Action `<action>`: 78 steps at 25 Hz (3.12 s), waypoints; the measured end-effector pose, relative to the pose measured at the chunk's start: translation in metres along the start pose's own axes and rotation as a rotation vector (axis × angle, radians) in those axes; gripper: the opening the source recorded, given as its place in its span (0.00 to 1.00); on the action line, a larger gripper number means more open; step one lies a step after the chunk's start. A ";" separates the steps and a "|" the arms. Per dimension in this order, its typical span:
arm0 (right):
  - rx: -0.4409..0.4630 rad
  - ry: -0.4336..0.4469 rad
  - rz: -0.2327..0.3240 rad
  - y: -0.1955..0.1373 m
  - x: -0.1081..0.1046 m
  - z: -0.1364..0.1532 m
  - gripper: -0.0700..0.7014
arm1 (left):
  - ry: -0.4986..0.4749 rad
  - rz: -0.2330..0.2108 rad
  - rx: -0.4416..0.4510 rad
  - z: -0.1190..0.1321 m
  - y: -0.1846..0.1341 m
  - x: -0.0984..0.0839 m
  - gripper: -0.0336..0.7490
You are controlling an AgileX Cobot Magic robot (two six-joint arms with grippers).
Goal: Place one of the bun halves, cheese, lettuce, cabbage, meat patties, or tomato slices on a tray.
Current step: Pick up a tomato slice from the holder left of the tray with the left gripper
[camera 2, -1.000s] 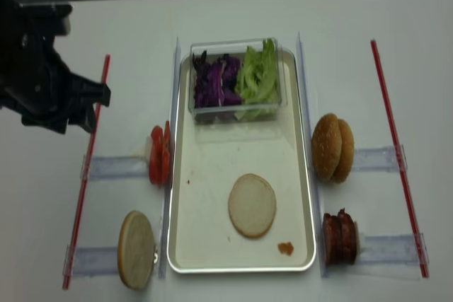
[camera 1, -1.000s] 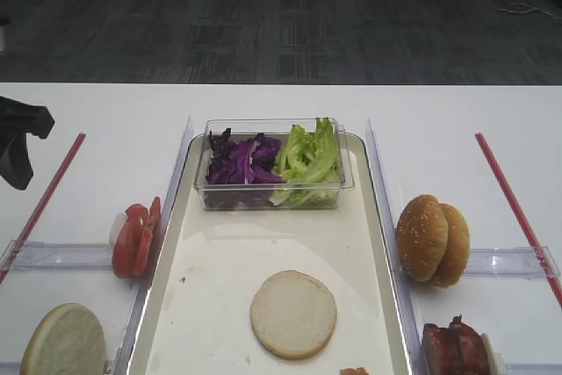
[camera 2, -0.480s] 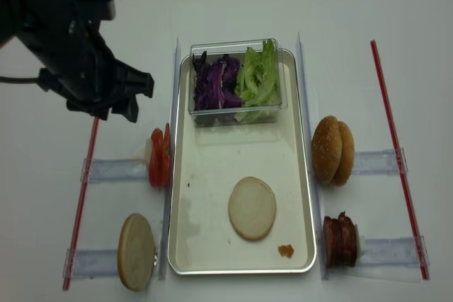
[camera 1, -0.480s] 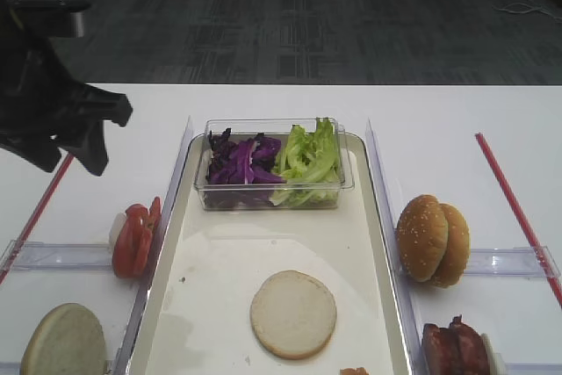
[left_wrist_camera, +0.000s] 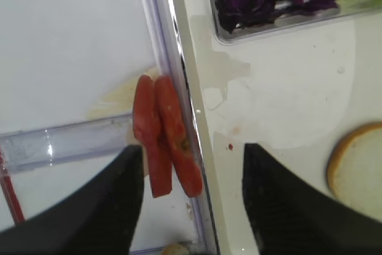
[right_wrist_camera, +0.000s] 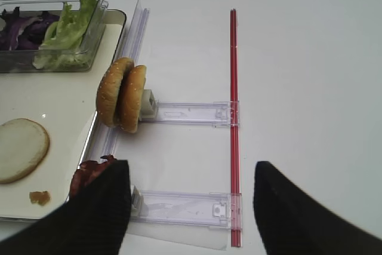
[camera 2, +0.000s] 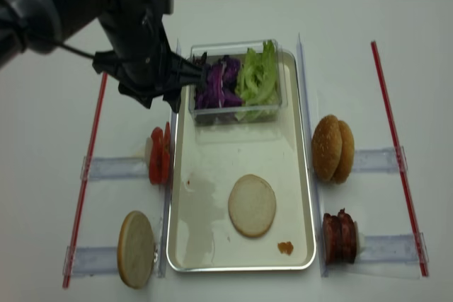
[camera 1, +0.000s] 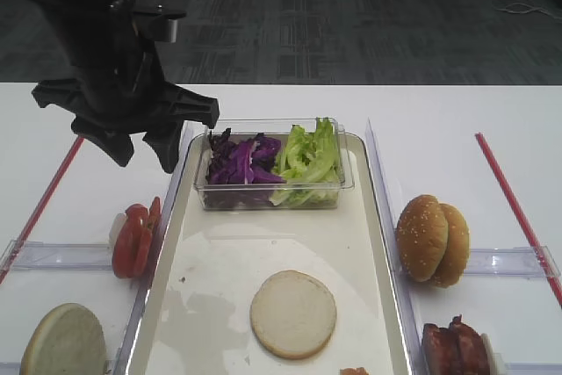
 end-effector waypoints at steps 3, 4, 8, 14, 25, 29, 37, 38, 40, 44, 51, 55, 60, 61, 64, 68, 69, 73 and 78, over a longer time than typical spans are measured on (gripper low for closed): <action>0.000 0.000 0.000 0.000 0.000 0.000 0.68 | 0.016 -0.035 0.023 0.010 0.001 -0.005 0.52; 0.000 0.000 0.000 0.000 0.000 0.000 0.68 | 0.020 -0.045 0.033 0.013 0.000 -0.006 0.52; 0.000 0.000 0.000 0.000 0.000 0.000 0.68 | 0.040 -0.084 0.057 0.023 0.001 -0.007 0.51; 0.000 0.000 0.000 0.000 0.000 0.000 0.68 | 0.063 -0.097 0.091 0.039 0.001 -0.008 0.51; 0.000 0.000 0.000 0.000 0.000 0.000 0.68 | 0.088 -0.102 0.161 0.060 -0.001 -0.011 0.46; 0.000 0.000 0.000 0.000 0.000 0.000 0.68 | 0.093 -0.102 0.173 0.065 -0.001 -0.011 0.46; 0.000 0.000 0.000 0.000 0.000 0.000 0.68 | 0.103 -0.093 0.192 0.073 -0.001 -0.012 0.46; 0.000 0.000 0.000 0.000 0.000 0.000 0.68 | 0.103 -0.094 0.192 0.073 -0.001 -0.012 0.46; 0.000 0.000 0.000 0.000 0.000 0.000 0.68 | 0.103 -0.091 0.194 0.074 -0.001 -0.012 0.46; 0.000 0.000 0.002 0.000 0.000 0.000 0.68 | 0.113 -0.087 0.213 0.082 -0.002 -0.012 0.46; 0.000 0.000 0.002 0.000 0.000 0.000 0.68 | 0.120 -0.085 0.220 0.086 -0.002 -0.012 0.46; 0.000 0.000 0.002 0.000 0.000 0.000 0.68 | 0.128 -0.079 0.213 0.086 -0.001 -0.012 0.46; 0.000 0.000 0.002 0.000 0.000 0.000 0.68 | 0.131 -0.076 0.208 0.086 0.000 -0.011 0.46; 0.000 0.000 0.002 0.000 0.000 0.000 0.68 | 0.131 -0.076 0.208 0.086 0.000 -0.011 0.46; 0.000 0.000 0.002 0.000 0.000 0.000 0.68 | 0.130 -0.076 0.207 0.086 0.000 -0.011 0.45; 0.000 0.000 0.002 0.000 0.000 0.000 0.68 | 0.129 -0.076 0.205 0.087 0.000 -0.011 0.42; 0.000 0.000 0.002 0.000 0.000 0.000 0.68 | 0.129 -0.076 0.205 0.087 0.000 -0.011 0.41; 0.000 0.000 0.004 0.000 0.000 0.000 0.68 | 0.129 -0.076 0.205 0.087 0.000 -0.011 0.41; 0.000 0.000 0.004 0.000 0.000 0.000 0.68 | 0.133 -0.076 0.211 0.086 -0.001 -0.011 0.41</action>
Point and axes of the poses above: a point on each arm's last joint axis where the gripper is mounted, z pointing out along that axis toward the gripper, x along the wrist's bending axis when the last joint is at zero, y = z × x, the point moved 2 cm from there along z, pointing out along that axis toward the gripper, and after that the axes turned 6 degrees about -z, right-handed, at the moved point
